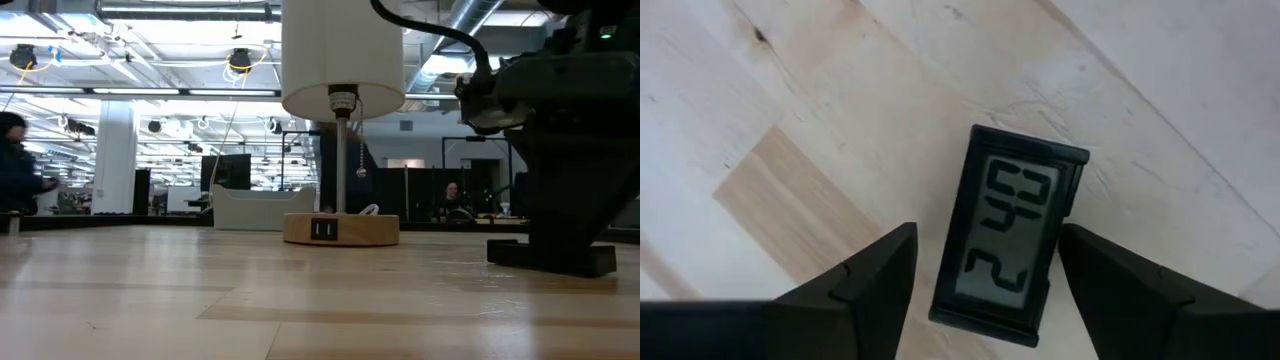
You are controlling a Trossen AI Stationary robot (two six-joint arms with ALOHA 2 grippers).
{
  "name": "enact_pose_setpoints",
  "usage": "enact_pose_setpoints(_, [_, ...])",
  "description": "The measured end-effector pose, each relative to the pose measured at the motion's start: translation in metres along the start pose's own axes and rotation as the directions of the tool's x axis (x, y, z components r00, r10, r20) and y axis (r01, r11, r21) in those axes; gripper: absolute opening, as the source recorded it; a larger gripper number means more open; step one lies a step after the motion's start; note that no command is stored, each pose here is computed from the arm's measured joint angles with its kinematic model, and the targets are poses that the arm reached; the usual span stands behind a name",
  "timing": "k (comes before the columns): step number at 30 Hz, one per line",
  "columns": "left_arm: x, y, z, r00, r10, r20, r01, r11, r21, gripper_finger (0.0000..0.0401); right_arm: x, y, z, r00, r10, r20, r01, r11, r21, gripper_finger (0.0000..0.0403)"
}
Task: Pick & Place Office items
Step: Put the black digital timer into the blue bin
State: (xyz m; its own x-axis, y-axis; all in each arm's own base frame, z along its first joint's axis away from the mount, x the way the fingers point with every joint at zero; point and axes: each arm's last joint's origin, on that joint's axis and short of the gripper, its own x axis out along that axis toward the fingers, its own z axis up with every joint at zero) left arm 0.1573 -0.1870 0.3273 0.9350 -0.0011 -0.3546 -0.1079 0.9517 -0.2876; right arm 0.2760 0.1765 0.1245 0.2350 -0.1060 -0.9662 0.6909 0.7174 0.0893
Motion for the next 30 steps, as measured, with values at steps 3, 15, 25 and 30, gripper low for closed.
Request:
enact_pose_setpoints(3, [0.000, 0.000, 0.000, 1.000, -0.001, 0.001, 0.001, 1.000, 0.013, 0.0211, -0.001, -0.001, 0.000, 1.000, -0.009, -0.011, 0.009, 1.000, -0.006, 0.0224])
enact_pose_setpoints(15, [-0.006, -0.006, -0.002, 0.998, -0.056, -0.006, 0.056, 0.991, 0.120, 0.0211, -0.009, 0.008, -0.003, 0.997, 0.030, -0.072, -0.032, 0.999, -0.023, 0.0137])
enact_pose_setpoints(25, [-0.008, -0.012, 0.001, 0.994, -0.112, 0.009, 0.101, 0.921, 0.377, 0.0211, -0.087, 0.071, 0.014, 0.836, 0.547, -0.042, -0.547, 0.837, -0.007, 0.0175])
enact_pose_setpoints(30, [0.001, -0.011, 0.014, 0.991, -0.108, 0.082, 0.058, 0.886, 0.460, 0.0212, -0.136, 0.096, 0.031, 0.713, 0.700, 0.041, -0.701, 0.713, 0.010, 0.0132])
